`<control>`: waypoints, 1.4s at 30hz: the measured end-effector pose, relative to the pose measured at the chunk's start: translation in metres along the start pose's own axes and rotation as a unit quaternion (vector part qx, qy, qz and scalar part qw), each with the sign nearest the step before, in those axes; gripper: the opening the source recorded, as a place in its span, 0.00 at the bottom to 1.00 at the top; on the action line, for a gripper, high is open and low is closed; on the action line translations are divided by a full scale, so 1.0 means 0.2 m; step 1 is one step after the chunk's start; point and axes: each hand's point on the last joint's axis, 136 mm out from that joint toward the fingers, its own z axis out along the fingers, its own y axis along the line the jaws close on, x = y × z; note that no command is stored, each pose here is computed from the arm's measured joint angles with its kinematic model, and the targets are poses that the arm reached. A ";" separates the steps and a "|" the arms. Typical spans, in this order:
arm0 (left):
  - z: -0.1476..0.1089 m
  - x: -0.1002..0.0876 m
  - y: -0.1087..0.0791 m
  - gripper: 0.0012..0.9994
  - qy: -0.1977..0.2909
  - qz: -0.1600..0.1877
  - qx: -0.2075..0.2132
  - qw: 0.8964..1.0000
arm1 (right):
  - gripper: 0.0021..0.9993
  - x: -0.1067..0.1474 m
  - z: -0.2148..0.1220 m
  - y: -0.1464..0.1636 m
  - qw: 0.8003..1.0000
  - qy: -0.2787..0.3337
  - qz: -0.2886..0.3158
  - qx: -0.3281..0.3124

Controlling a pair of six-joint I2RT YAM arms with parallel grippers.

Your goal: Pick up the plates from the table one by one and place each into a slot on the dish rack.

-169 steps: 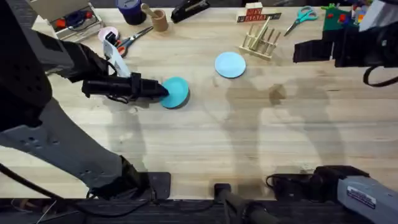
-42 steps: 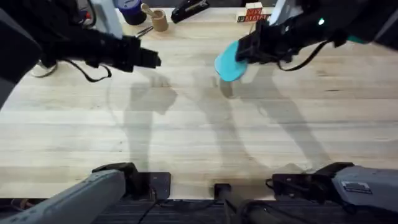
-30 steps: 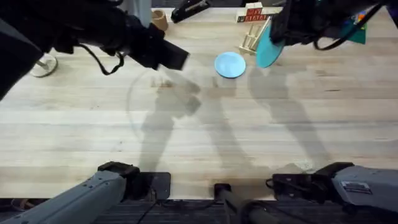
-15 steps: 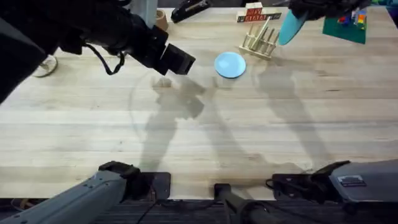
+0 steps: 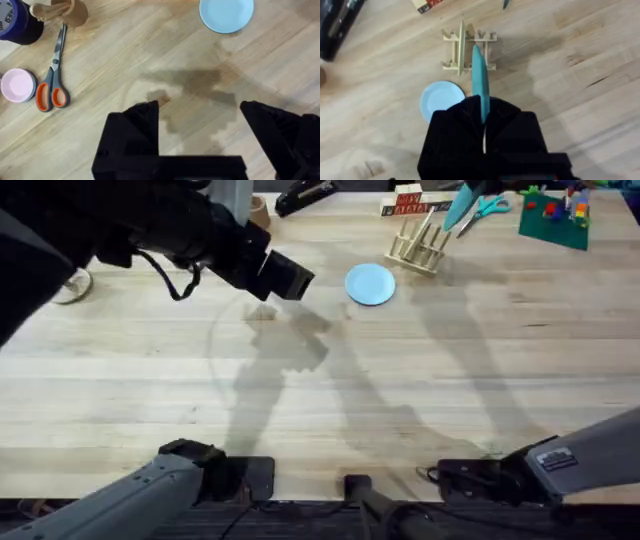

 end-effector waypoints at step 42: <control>0.00 0.00 0.00 0.99 0.000 0.000 -0.001 1.000 | 0.03 0.00 0.23 0.05 0.999 0.026 0.020 0.016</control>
